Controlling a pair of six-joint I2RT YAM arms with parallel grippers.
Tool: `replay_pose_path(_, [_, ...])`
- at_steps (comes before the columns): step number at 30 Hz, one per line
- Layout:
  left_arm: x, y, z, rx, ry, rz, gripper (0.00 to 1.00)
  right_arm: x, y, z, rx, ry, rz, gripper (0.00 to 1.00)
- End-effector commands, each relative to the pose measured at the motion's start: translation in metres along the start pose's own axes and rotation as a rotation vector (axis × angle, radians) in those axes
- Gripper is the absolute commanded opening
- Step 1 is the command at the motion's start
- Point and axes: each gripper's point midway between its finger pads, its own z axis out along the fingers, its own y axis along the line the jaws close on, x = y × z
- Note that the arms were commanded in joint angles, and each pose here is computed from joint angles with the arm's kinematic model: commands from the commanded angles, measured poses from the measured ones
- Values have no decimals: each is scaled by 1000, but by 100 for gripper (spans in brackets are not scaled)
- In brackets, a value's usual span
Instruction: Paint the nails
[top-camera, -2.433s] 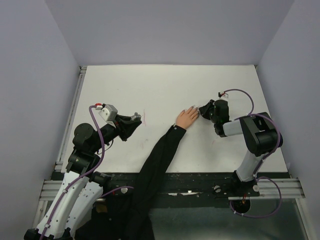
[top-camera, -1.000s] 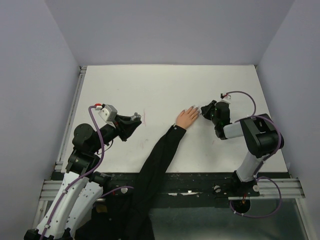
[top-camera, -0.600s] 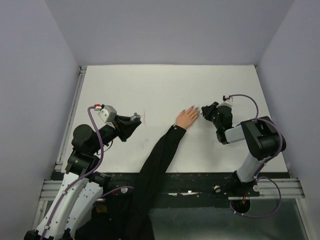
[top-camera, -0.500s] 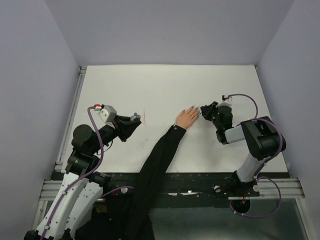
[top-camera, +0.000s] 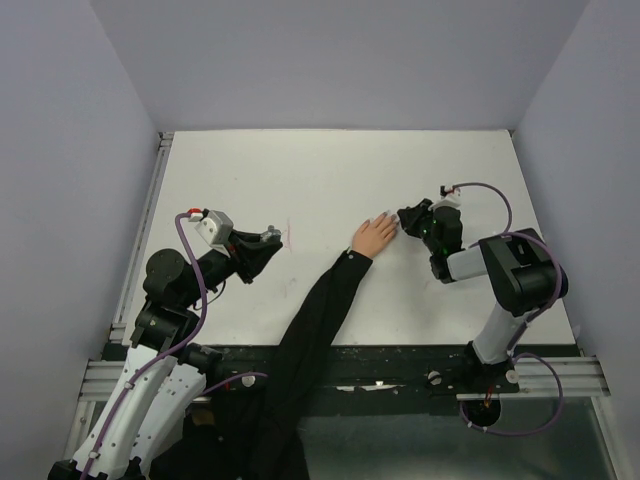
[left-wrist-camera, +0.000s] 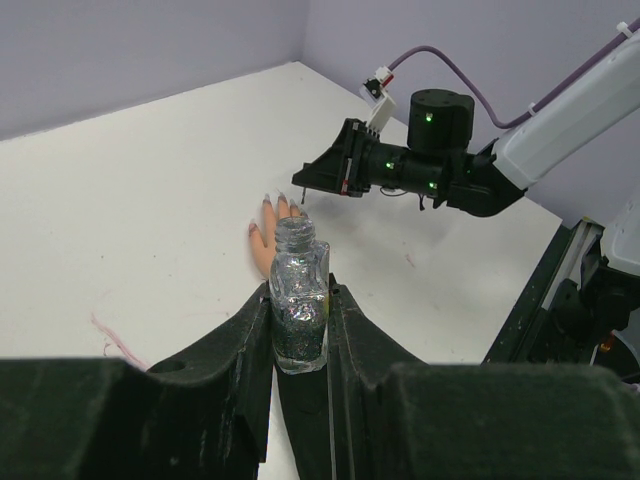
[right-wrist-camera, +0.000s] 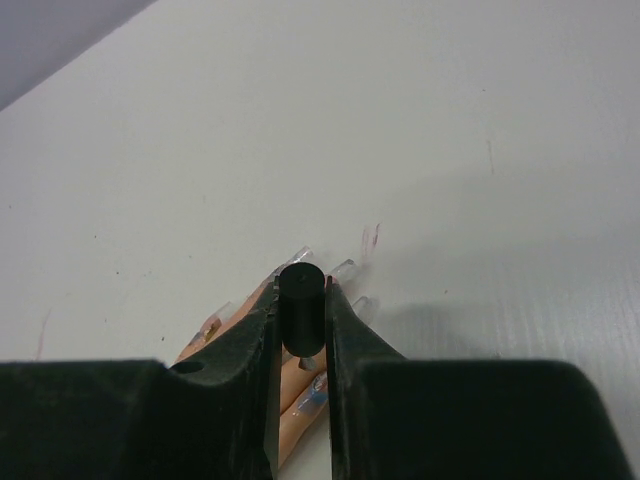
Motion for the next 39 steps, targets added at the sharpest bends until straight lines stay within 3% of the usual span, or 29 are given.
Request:
replay_pose_path(1, [-19, -7, -2, 19, -49, 42, 0, 13, -9, 5, 32, 32, -2, 1])
replay_pose_path(39, [-19, -7, 0, 23, -47, 41, 0, 18, -16, 8, 72, 58, 4, 1])
